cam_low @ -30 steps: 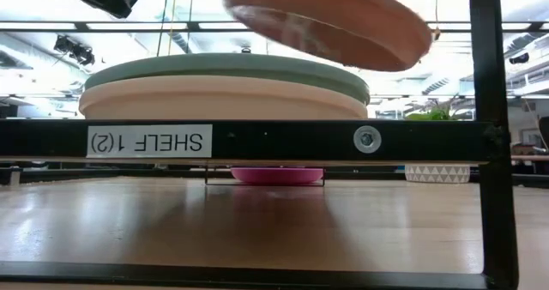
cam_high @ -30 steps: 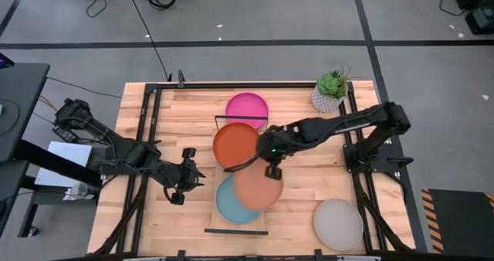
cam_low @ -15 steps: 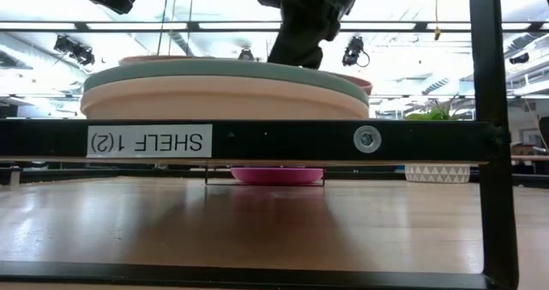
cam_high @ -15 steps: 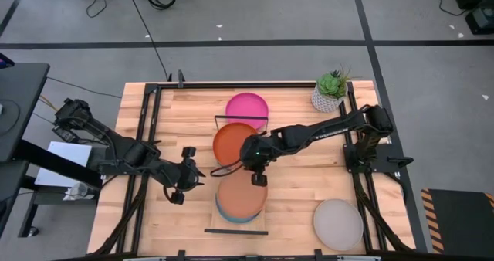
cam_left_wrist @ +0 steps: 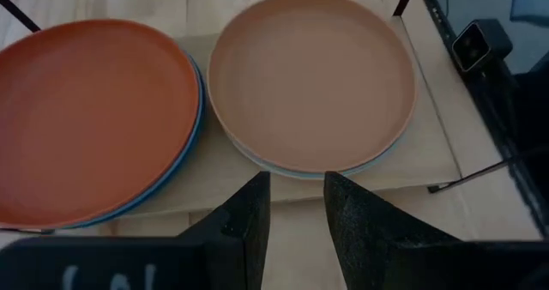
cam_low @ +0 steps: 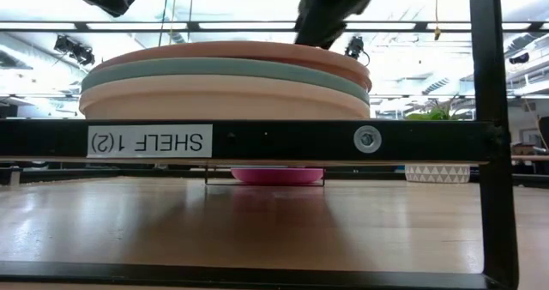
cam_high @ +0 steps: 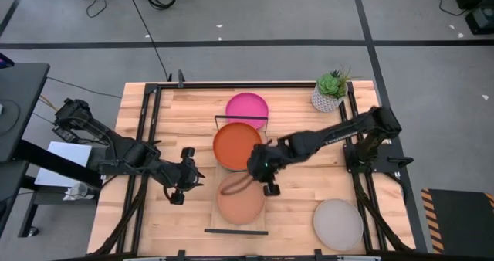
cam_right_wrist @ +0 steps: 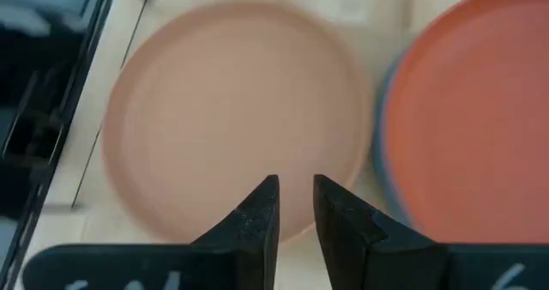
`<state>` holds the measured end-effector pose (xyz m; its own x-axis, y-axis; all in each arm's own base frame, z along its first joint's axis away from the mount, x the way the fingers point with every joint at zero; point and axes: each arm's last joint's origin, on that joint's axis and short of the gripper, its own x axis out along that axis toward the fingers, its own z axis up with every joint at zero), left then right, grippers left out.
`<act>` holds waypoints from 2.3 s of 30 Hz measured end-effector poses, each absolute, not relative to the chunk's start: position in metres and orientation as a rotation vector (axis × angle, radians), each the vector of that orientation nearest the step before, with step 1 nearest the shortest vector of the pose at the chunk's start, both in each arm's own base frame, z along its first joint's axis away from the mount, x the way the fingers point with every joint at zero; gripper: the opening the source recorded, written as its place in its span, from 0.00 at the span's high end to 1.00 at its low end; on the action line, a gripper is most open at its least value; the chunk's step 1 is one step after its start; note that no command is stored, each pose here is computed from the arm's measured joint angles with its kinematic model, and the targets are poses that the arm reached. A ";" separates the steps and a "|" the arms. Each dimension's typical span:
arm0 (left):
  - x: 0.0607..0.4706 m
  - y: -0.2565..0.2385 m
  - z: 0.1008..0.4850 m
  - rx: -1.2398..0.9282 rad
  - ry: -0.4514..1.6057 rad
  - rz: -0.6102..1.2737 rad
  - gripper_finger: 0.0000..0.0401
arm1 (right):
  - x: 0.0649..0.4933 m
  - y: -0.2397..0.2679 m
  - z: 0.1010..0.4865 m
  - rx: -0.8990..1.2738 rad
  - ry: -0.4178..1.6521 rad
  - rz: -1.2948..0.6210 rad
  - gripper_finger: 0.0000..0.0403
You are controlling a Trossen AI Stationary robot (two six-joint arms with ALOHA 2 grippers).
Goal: Place and stack plates onto a shelf
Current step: Stack the gray plate on top of the brown plate
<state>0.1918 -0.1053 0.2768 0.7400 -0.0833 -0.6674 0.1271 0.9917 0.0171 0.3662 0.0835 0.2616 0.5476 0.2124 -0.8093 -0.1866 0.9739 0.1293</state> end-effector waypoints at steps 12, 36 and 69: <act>0.190 -0.108 0.245 0.035 0.724 -0.126 0.70 | 0.341 0.147 0.220 -0.117 0.894 0.192 0.80; 0.194 -0.111 0.249 0.081 0.656 -0.167 0.70 | 0.270 0.162 0.210 0.058 1.356 0.192 0.76; 0.193 -0.111 0.249 0.084 0.661 -0.167 0.70 | 0.222 0.172 0.149 -0.106 1.719 0.287 0.95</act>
<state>0.1931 -0.1107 0.2491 0.7767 -0.1276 -0.6168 0.1812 0.9831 0.0248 0.2222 0.1722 0.1486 -0.1695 0.0916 -0.9813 -0.2321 0.9640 0.1301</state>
